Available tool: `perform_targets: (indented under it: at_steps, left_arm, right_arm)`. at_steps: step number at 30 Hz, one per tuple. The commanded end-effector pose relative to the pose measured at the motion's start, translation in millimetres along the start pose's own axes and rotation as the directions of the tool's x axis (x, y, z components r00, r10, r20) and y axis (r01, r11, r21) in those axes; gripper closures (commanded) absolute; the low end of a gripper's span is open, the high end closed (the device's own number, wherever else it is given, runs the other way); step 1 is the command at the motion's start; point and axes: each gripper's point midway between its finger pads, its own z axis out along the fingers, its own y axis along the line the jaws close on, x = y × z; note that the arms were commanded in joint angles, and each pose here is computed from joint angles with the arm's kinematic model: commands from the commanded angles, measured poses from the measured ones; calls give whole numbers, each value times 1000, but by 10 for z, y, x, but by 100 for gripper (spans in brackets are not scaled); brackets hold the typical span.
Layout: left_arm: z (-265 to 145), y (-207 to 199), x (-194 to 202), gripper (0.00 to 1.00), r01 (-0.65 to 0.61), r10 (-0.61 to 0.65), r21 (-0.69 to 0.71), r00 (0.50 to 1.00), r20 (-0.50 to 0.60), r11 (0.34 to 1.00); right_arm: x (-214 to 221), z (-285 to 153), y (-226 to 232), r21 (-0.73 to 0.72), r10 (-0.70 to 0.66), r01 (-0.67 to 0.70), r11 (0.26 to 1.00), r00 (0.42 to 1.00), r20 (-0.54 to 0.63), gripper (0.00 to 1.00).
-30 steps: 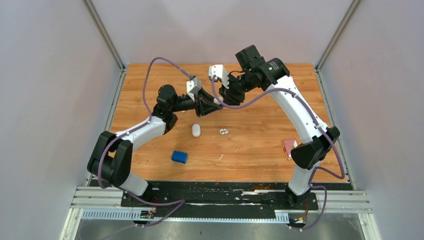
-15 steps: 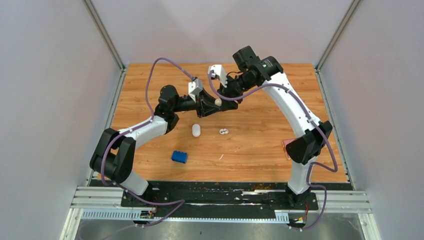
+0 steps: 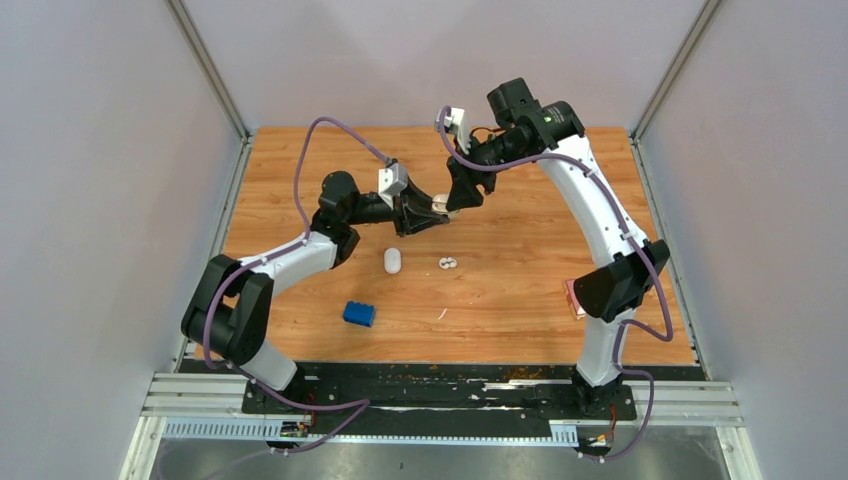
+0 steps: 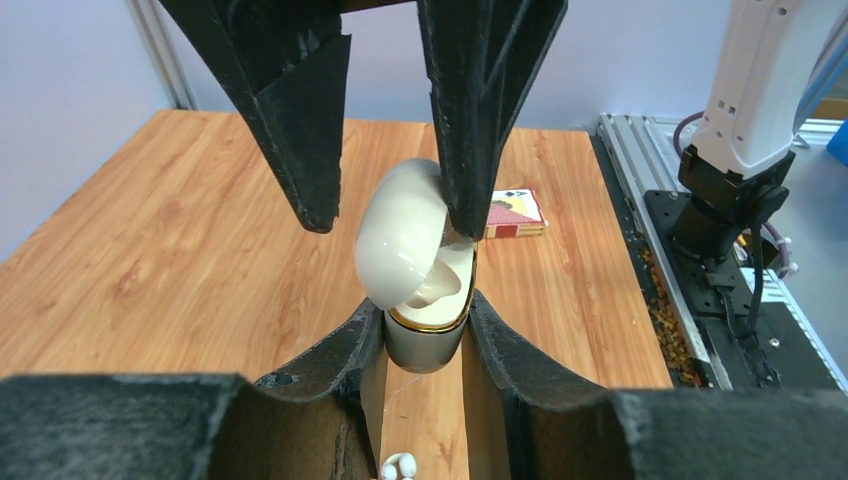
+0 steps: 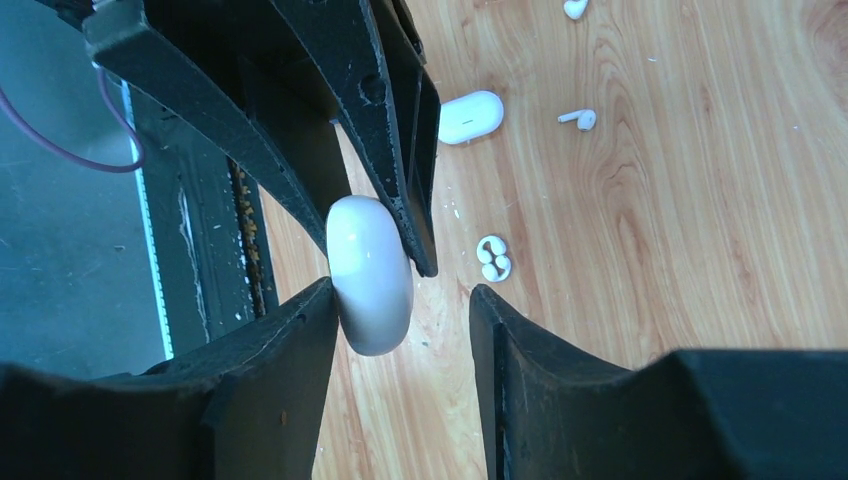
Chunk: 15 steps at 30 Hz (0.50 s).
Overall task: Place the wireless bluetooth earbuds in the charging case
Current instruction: Open the charging case.
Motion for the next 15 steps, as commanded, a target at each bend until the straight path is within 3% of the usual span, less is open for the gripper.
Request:
perform_targets:
  at_steps: [1, 15]
  left_arm:
    - [61, -40, -140, 100, -92, 91, 41, 995, 28, 995]
    - [65, -9, -106, 100, -77, 76, 27, 997, 29, 997]
  right_arm:
    - [-208, -78, 48, -37, 15, -12, 999, 996, 88, 48]
    - [-239, -147, -252, 77, 37, -45, 996, 994, 104, 48]
